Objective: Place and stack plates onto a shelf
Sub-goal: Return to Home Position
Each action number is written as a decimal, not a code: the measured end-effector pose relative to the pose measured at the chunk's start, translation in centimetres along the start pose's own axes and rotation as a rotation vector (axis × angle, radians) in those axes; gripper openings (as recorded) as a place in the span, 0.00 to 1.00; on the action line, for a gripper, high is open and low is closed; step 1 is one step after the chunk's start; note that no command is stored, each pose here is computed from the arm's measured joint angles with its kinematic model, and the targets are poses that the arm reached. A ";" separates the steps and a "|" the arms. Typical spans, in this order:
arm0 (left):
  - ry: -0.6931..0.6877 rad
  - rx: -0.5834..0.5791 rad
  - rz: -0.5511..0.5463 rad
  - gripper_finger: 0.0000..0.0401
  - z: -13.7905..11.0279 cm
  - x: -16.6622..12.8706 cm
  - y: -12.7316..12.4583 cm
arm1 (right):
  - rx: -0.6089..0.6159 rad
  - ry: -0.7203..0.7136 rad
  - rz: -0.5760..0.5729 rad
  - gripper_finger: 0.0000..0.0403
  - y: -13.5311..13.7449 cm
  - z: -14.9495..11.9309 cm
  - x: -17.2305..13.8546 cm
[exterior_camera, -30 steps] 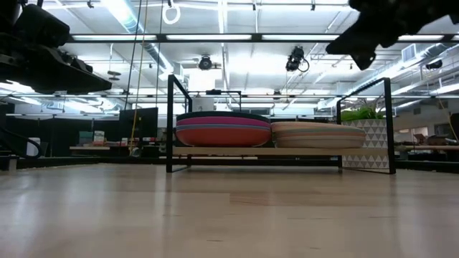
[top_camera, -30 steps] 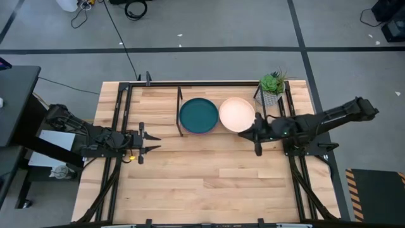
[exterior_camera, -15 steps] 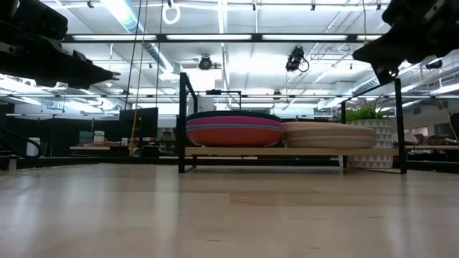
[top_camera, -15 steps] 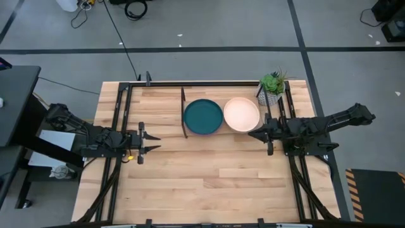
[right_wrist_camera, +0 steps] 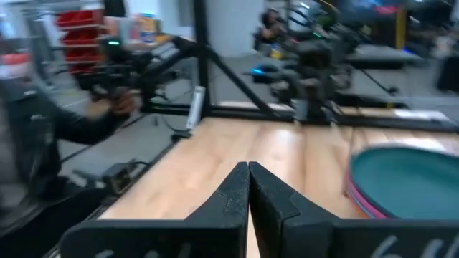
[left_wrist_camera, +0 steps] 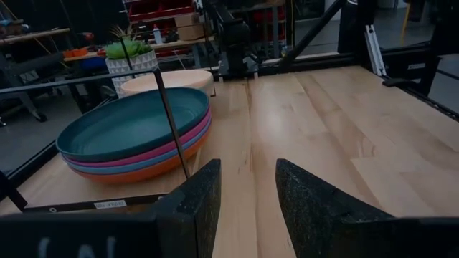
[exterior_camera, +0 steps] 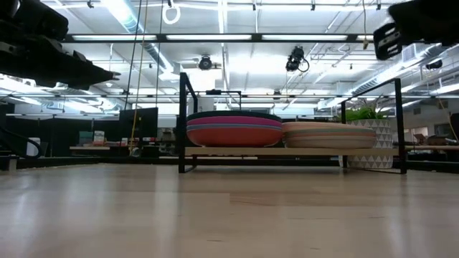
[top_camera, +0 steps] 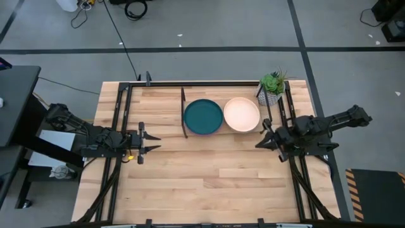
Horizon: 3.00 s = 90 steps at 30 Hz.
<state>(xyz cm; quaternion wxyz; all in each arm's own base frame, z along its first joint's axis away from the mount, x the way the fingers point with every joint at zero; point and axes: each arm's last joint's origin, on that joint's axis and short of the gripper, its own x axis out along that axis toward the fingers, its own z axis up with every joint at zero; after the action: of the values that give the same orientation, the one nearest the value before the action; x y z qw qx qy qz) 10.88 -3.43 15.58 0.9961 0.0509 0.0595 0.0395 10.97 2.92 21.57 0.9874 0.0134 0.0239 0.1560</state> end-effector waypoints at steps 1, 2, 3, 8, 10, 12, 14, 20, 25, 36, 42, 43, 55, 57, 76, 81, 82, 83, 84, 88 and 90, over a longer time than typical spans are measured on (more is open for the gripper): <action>0.000 0.000 0.000 0.35 0.0 0.0 0.0 | -0.017 -0.009 0.029 0.04 0.1 0.1 0.0; 0.000 0.000 0.000 0.35 0.0 0.0 0.0 | -0.034 -0.022 0.061 0.04 0.3 0.2 -0.1; 0.000 0.000 0.000 0.35 0.0 0.0 0.0 | -0.044 -0.031 0.087 0.04 0.4 0.3 -0.2; 0.001 -0.004 0.000 0.35 0.0 0.0 0.0 | -0.053 -0.002 0.130 0.04 0.6 -0.1 -0.6; 0.000 -0.005 0.000 0.35 0.0 0.0 0.0 | -0.039 0.008 0.143 0.04 0.7 -0.1 -0.7; -0.003 -0.007 0.003 0.35 0.0 0.0 0.0 | -0.033 0.037 0.161 0.04 0.7 -0.4 -0.7; -0.010 -0.014 0.016 0.35 0.1 0.0 0.1 | -0.028 0.075 0.156 0.04 0.7 -0.8 -0.8; -0.046 -0.040 0.031 0.35 0.5 0.0 0.1 | -0.038 0.042 0.139 0.04 0.6 -1.8 -1.1; -0.064 -0.048 0.034 0.35 0.7 0.0 0.1 | -0.004 -0.017 0.140 0.03 0.6 -4.2 -1.0; -0.077 -0.045 0.070 0.35 0.9 0.0 0.3 | 0.029 -0.034 0.145 0.03 0.5 -5.0 -0.9; -0.078 -0.020 0.071 0.35 0.9 0.0 0.3 | 0.043 -0.044 -0.057 0.03 -0.1 -5.0 -0.9; -0.078 -0.020 0.071 0.35 0.9 0.0 0.3 | 0.043 -0.046 -0.084 0.03 -0.2 -5.0 -0.9; -0.057 0.202 0.076 0.35 0.7 0.0 0.2 | 0.045 -0.048 -0.134 0.03 -0.3 -5.0 -0.9; -0.056 0.248 0.078 0.35 0.7 0.0 0.2 | 0.044 -0.048 -0.134 0.03 -0.3 -5.0 -0.9; -0.056 0.266 0.078 0.35 0.7 0.0 0.2 | 0.044 -0.048 -0.133 0.03 -0.3 -5.0 -0.9; -0.056 0.266 0.078 0.35 0.7 0.0 0.2 | 0.045 -0.048 -0.133 0.03 -0.3 -5.0 -0.9; -0.056 0.266 0.078 0.35 0.7 0.0 0.2 | 0.044 -0.048 -0.133 0.03 -0.3 -5.0 -0.9; -0.056 0.266 0.078 0.35 0.7 0.0 0.2 | 0.045 -0.048 -0.133 0.03 -0.3 -5.0 -0.9; -0.056 0.266 0.078 0.35 0.7 0.0 0.2 | 0.045 -0.048 -0.133 0.03 -0.3 -5.0 -0.9; -0.056 0.266 0.078 0.35 0.7 0.0 0.2 | 0.045 -0.048 -0.133 0.03 -0.3 -5.0 -0.9; -0.056 0.266 0.078 0.35 0.7 0.0 0.2 | 0.044 -0.048 -0.133 0.03 -0.3 -5.0 -0.9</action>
<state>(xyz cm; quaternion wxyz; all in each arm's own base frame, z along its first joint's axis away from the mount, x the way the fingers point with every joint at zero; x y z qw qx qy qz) 10.92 -3.26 16.35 0.9796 0.1859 0.0342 0.0686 9.95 2.44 16.62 0.9953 0.0375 0.0047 0.0893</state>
